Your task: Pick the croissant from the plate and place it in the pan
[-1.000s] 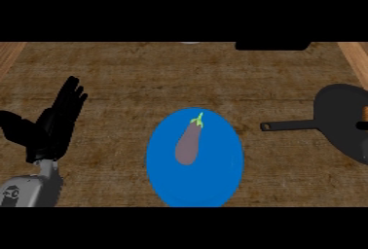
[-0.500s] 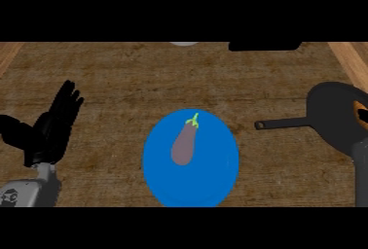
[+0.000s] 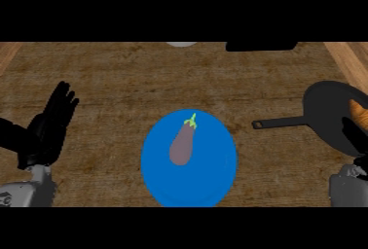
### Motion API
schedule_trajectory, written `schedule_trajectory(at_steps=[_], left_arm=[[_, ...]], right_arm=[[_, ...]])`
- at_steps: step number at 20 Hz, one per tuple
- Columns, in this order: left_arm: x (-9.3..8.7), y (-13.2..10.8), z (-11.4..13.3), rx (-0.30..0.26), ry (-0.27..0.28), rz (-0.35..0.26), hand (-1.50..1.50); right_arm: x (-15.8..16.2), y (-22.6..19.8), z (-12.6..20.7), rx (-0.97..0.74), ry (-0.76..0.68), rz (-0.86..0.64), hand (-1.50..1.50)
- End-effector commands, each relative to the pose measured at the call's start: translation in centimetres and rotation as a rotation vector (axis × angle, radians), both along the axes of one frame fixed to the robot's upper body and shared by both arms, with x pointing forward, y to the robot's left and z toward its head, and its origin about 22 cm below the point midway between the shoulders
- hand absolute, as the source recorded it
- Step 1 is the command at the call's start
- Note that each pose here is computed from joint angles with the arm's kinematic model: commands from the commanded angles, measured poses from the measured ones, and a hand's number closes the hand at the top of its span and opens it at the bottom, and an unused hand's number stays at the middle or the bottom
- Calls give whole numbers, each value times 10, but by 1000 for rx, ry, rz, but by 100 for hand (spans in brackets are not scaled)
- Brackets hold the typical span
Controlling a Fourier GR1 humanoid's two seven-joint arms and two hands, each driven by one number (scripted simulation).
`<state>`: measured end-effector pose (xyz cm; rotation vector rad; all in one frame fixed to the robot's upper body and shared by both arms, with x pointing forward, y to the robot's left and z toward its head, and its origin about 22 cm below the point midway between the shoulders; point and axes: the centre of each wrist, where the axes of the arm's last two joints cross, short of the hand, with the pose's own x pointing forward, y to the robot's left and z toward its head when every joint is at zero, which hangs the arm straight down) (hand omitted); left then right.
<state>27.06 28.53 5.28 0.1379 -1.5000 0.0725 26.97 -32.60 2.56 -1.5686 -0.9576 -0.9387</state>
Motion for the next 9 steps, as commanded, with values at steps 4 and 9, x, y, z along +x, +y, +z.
schedule_trajectory(at_steps=[4, 9], left_arm=[[6, -9, 0, -8, -5, -20, 0], [6, -12, 12, 5, -19, -25, 0]], right_arm=[[-74, 42, -10, -9, -93, 19, -150], [-76, 58, -12, -27, -82, 9, -150]])
